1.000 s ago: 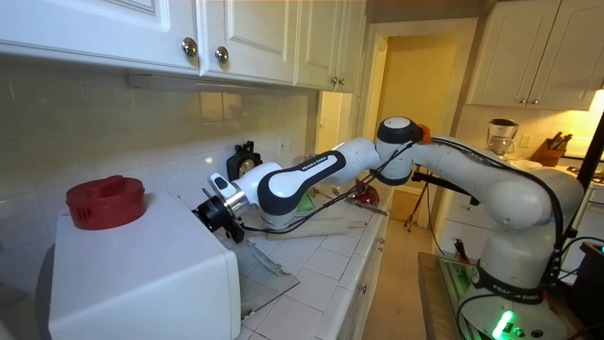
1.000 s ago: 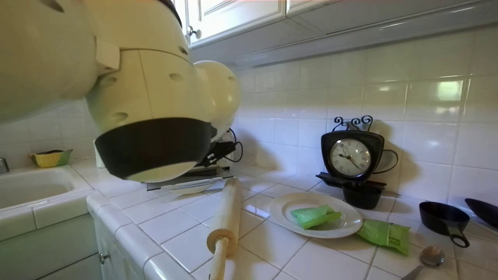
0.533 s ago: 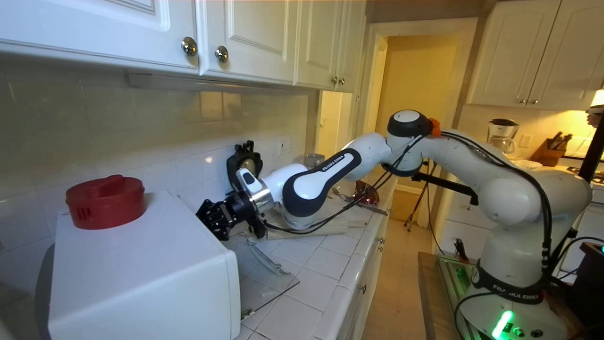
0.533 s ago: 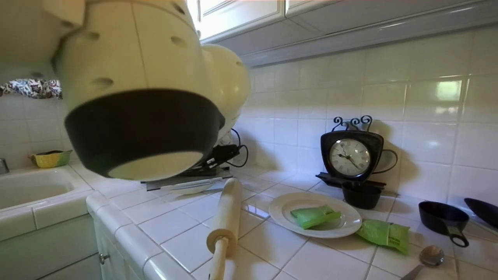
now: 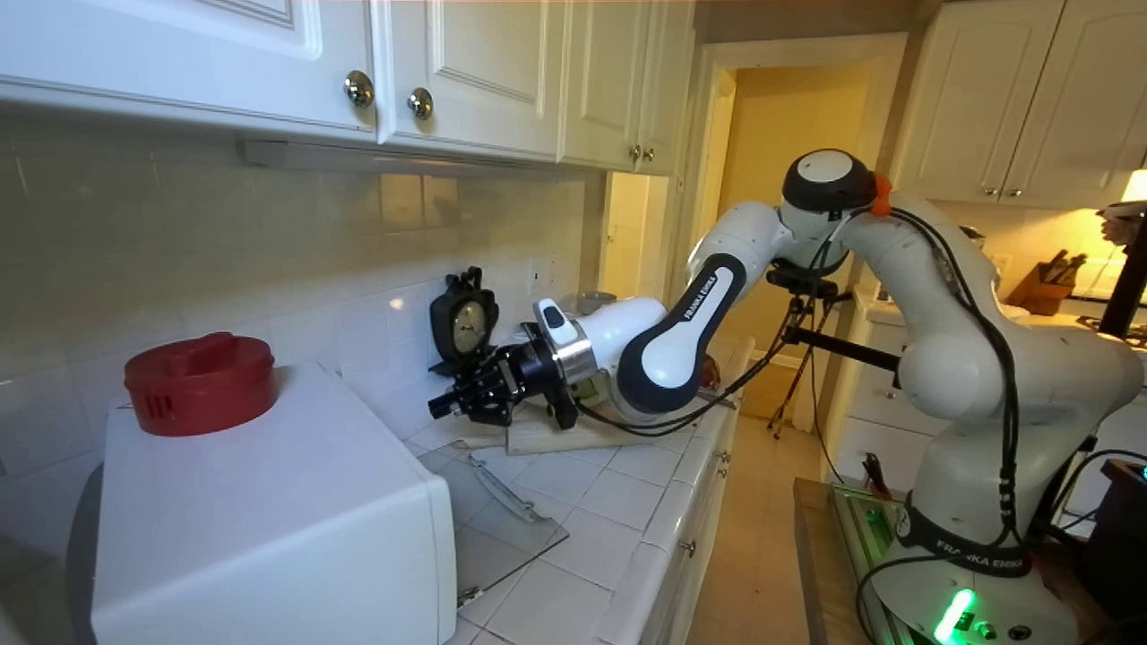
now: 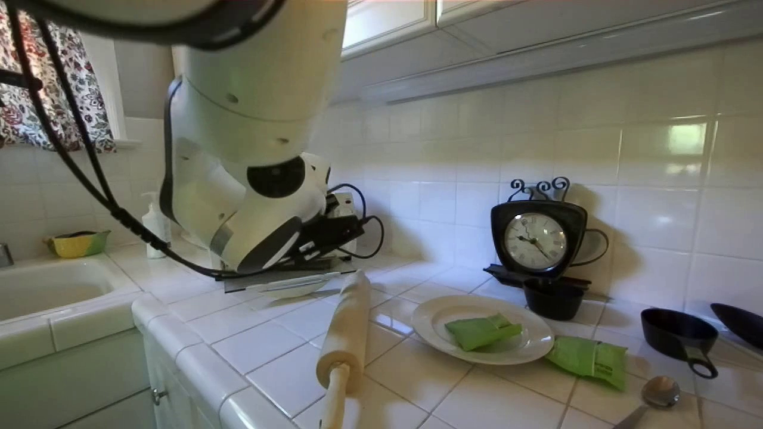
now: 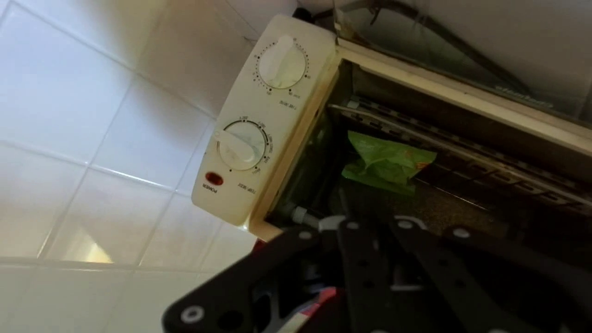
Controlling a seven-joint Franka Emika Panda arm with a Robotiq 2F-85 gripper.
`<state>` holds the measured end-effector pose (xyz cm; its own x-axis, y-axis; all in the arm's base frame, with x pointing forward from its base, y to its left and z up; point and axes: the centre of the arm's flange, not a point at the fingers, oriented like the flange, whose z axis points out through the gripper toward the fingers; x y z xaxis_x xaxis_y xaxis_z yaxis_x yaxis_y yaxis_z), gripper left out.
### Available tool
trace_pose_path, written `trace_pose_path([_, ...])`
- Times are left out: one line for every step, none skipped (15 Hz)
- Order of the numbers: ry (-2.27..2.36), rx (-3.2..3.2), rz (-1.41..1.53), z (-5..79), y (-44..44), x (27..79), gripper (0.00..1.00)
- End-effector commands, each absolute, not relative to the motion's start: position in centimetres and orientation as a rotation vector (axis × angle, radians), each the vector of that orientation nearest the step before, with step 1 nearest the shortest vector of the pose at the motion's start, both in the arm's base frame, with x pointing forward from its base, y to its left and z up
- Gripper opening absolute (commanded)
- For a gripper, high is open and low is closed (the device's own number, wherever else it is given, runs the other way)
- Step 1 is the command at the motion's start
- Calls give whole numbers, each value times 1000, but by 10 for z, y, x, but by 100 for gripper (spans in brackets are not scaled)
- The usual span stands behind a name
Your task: Remove the green packet from the oven
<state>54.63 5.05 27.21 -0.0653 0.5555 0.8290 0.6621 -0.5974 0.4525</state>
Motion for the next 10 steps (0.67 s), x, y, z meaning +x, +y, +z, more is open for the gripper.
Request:
trace_pose_path([-1424, -2068, -1732, 297, 46, 531, 40])
trace_pose_path([-1434, -2045, -1733, 298, 47, 533, 47])
trace_pose_path([-1455, -2005, -1725, 300, 47, 539, 54])
trace_pose_path([-1474, -1974, -1724, 300, 51, 544, 62])
trace_pose_path([-1499, -1930, -1730, 302, 53, 550, 68])
trace_pose_path([-1519, -1891, -1734, 302, 56, 554, 76])
trace_pose_path([-1531, -1849, -1745, 302, 61, 560, 82])
trace_pose_path([-1539, -1821, -1746, 301, 64, 565, 90])
trace_pose_path([-1544, -1792, -1740, 299, 69, 572, 96])
trace_pose_path([-1549, -1770, -1733, 296, 73, 575, 99])
